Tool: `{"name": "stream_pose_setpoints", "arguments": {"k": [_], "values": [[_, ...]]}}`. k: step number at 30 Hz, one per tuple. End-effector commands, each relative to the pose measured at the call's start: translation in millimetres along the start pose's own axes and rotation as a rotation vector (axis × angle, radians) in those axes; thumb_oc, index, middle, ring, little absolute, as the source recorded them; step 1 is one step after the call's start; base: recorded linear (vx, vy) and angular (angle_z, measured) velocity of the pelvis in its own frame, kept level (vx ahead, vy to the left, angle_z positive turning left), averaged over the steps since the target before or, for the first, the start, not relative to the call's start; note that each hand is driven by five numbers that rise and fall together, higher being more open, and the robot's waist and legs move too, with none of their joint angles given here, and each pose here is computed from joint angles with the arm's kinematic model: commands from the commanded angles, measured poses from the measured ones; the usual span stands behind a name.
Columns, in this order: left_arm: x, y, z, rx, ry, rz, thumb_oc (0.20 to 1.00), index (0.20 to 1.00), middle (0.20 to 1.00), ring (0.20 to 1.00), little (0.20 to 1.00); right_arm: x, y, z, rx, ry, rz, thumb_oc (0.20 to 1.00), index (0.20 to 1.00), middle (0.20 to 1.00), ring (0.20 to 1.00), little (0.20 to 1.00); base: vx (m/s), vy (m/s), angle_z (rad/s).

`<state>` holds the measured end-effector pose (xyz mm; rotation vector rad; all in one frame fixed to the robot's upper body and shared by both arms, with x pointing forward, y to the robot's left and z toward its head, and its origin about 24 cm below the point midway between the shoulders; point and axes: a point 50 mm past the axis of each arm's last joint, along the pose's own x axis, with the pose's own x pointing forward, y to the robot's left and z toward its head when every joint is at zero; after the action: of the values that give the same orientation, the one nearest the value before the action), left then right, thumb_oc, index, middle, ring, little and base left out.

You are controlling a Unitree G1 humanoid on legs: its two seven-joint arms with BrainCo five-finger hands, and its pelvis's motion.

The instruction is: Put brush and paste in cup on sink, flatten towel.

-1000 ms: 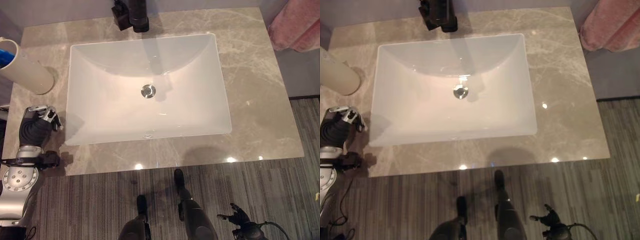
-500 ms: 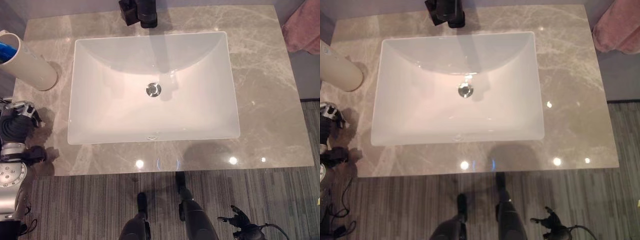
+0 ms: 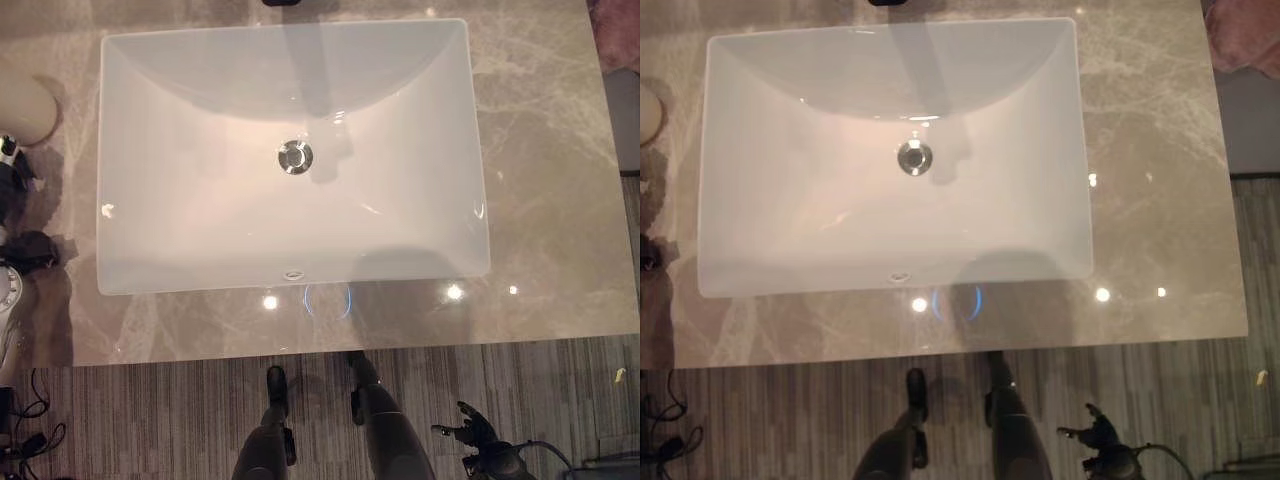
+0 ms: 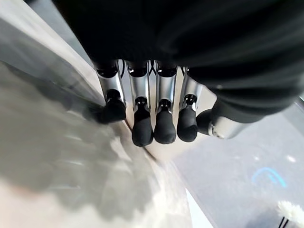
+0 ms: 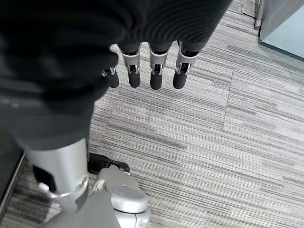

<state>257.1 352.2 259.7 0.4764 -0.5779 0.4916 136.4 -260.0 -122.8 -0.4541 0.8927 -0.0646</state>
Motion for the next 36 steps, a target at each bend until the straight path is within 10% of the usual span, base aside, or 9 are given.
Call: {"name": "stream_pose_setpoints", "arguments": {"k": [1, 16, 36], "values": [[5.5, -1.8, -5.0, 0.082, 0.014, -0.02, 0.2, 0.2, 0.2, 0.2, 0.2, 1.3, -7.0, 4.5, 0.015, -0.018, -0.031, 1.0, 1.0, 1.0, 1.0, 1.0, 0.0, 0.014, -0.05], [8.4, -15.8, -2.3, 0.037, -0.008, -0.033, 0.2, 0.2, 0.2, 0.2, 0.2, 1.9, -3.2, 6.8, 0.017, -0.028, -0.028, 1.0, 1.0, 1.0, 1.0, 1.0, 0.0, 0.007, -0.02], [-104.9, -81.7, -13.4, -0.473, 0.081, -0.277, 0.263, 0.263, 0.263, 0.263, 0.263, -7.3, -1.9, -24.7, 0.038, 0.082, -0.017, 1.0, 1.0, 1.0, 1.0, 1.0, 0.02, 0.023, 0.0]]}}
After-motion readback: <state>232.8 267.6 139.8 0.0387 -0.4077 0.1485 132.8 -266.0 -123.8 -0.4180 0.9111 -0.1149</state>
